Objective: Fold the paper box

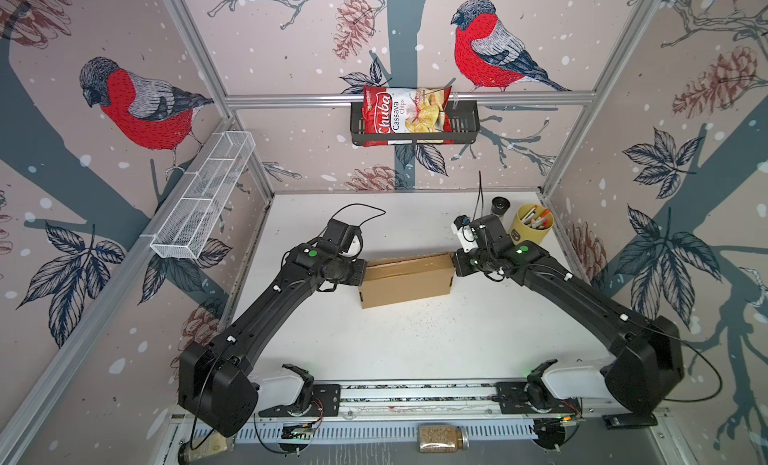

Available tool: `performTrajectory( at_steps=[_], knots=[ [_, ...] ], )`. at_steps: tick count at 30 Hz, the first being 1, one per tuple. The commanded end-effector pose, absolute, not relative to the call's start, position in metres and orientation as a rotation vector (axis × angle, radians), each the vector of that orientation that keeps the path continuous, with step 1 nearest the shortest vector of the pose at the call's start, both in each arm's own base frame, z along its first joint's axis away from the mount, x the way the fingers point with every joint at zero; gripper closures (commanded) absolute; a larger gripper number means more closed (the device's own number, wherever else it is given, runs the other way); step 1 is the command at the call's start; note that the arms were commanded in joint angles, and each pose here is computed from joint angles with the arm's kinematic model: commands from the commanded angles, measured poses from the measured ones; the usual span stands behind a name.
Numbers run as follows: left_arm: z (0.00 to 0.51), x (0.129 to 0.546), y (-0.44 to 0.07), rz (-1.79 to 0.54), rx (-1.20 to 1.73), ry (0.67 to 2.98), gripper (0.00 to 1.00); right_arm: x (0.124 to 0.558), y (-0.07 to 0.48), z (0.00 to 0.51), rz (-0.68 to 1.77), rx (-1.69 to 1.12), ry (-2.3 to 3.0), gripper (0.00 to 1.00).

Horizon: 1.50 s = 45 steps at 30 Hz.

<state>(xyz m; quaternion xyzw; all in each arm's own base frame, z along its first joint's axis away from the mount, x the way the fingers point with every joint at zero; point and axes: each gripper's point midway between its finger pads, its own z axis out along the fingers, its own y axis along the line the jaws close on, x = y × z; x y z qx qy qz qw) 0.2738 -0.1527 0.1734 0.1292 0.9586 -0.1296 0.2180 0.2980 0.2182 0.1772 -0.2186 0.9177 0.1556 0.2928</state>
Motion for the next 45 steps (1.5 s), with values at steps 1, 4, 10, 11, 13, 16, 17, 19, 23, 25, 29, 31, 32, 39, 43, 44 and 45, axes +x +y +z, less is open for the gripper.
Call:
performTrajectory(
  at_steps=[1, 4, 10, 11, 13, 16, 17, 19, 23, 25, 29, 31, 32, 39, 43, 44, 45],
  knots=[
    [0.165, 0.261, -0.157, -0.410, 0.398, 2.702, 0.98, 0.284, 0.209, 0.159, 0.381, -0.607, 2.537, 0.95],
    [0.163, 0.260, -0.156, -0.403, 0.404, 2.706, 0.99, 0.285, 0.215, 0.173, 0.483, -0.575, 2.498, 0.87],
    [0.160, 0.258, -0.154, -0.389, 0.412, 2.710, 1.00, 0.285, 0.220, 0.193, 0.662, -0.540, 2.454, 0.70],
    [0.159, 0.258, -0.154, -0.387, 0.412, 2.711, 1.00, 0.285, 0.220, 0.194, 0.682, -0.537, 2.453, 0.67],
    [0.159, 0.258, -0.154, -0.387, 0.412, 2.710, 1.00, 0.282, 0.221, 0.196, 0.734, -0.535, 2.453, 0.59],
    [0.160, 0.258, -0.154, -0.389, 0.410, 2.709, 1.00, 0.275, 0.221, 0.206, 0.893, -0.509, 2.432, 0.47],
    [0.159, 0.258, -0.154, -0.387, 0.411, 2.709, 1.00, 0.275, 0.219, 0.210, 0.952, -0.482, 2.418, 0.45],
    [0.160, 0.258, -0.155, -0.383, 0.414, 2.707, 1.00, 0.276, 0.210, 0.220, 1.046, -0.396, 2.390, 0.43],
    [0.159, 0.259, -0.154, -0.369, 0.418, 2.708, 1.00, 0.281, 0.202, 0.238, 1.243, -0.232, 2.321, 0.41],
    [0.159, 0.258, -0.155, -0.365, 0.423, 2.706, 1.00, 0.286, 0.197, 0.238, 1.291, -0.119, 2.321, 0.41],
    [0.160, 0.258, -0.158, -0.361, 0.429, 2.700, 1.00, 0.291, 0.194, 0.230, 1.318, 0.013, 2.364, 0.40],
    [0.161, 0.258, -0.159, -0.362, 0.429, 2.696, 1.00, 0.290, 0.194, 0.224, 1.333, 0.052, 2.389, 0.40],
    [0.161, 0.258, -0.159, -0.358, 0.430, 2.697, 1.00, 0.289, 0.192, 0.220, 1.323, 0.079, 2.409, 0.39],
    [0.161, 0.257, -0.159, -0.345, 0.432, 2.685, 1.00, 0.288, 0.181, 0.238, 1.054, -0.086, 2.333, 0.37],
    [0.161, 0.257, -0.160, -0.337, 0.438, 2.683, 1.00, 0.290, 0.182, 0.232, 0.842, -0.174, 2.340, 0.38],
    [0.162, 0.257, -0.160, -0.334, 0.440, 2.681, 1.00, 0.290, 0.185, 0.232, 0.842, -0.183, 2.349, 0.38],
    [0.162, 0.257, -0.159, -0.332, 0.440, 2.680, 1.00, 0.289, 0.187, 0.232, 0.838, -0.201, 2.352, 0.38]
  ],
)
